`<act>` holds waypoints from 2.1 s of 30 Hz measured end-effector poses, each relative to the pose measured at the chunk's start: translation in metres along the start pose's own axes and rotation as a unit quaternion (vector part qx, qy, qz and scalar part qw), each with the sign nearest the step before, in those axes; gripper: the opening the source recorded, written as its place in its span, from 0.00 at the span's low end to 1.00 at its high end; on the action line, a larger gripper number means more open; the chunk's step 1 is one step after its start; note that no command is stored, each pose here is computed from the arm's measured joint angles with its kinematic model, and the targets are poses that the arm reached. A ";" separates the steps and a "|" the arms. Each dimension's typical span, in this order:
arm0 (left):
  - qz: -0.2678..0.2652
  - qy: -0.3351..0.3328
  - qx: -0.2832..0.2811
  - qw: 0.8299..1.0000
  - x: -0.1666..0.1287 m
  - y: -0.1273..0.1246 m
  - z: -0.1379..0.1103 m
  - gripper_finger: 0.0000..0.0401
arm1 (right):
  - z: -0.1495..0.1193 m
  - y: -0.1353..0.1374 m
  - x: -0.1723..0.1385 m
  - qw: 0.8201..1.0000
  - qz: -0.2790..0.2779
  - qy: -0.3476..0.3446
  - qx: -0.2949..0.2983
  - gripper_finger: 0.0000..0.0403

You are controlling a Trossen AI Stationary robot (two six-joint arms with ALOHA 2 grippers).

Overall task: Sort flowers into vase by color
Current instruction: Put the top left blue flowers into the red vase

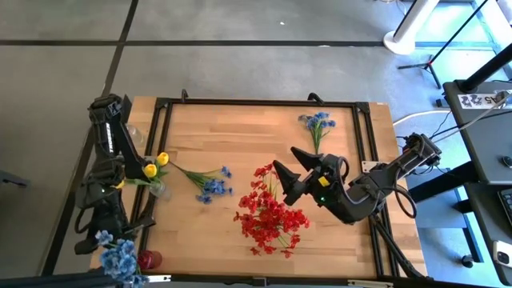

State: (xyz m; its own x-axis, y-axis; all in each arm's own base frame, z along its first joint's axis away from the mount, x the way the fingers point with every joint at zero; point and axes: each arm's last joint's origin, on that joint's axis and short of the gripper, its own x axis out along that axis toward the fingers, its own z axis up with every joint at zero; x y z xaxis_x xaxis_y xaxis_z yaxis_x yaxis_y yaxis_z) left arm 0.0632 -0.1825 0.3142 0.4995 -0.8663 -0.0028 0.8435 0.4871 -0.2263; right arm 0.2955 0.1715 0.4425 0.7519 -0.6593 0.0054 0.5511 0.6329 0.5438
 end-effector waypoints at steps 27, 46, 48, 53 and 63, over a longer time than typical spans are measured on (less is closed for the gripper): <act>-0.020 0.000 0.027 0.999 -0.006 -0.004 -0.016 0.06 | 0.003 -0.011 0.036 1.000 0.005 0.012 -0.012 0.97; -0.047 0.021 -0.040 0.998 -0.015 -0.004 -0.015 0.23 | 0.002 -0.009 0.035 0.999 0.032 0.030 0.004 0.97; -0.048 0.021 -0.064 0.997 -0.019 -0.003 -0.013 0.23 | 0.001 -0.009 0.035 0.999 0.032 0.030 0.004 0.97; -0.041 0.037 -0.156 0.986 -0.026 -0.001 -0.013 0.26 | 0.001 -0.009 0.035 0.998 0.042 0.037 0.004 0.97; -0.013 0.061 -0.244 0.968 -0.024 0.001 -0.019 0.35 | 0.000 -0.008 0.035 0.997 0.057 0.050 0.000 0.97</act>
State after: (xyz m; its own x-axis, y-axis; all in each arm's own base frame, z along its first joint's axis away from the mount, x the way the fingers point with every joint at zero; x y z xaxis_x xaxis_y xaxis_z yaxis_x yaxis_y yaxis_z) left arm 0.0481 -0.1637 0.2953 0.4269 -0.8989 -0.0989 0.6473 0.3802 -0.6606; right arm 0.3174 0.1433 0.4381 0.8424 -0.5387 -0.0161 0.4591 0.7018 0.5447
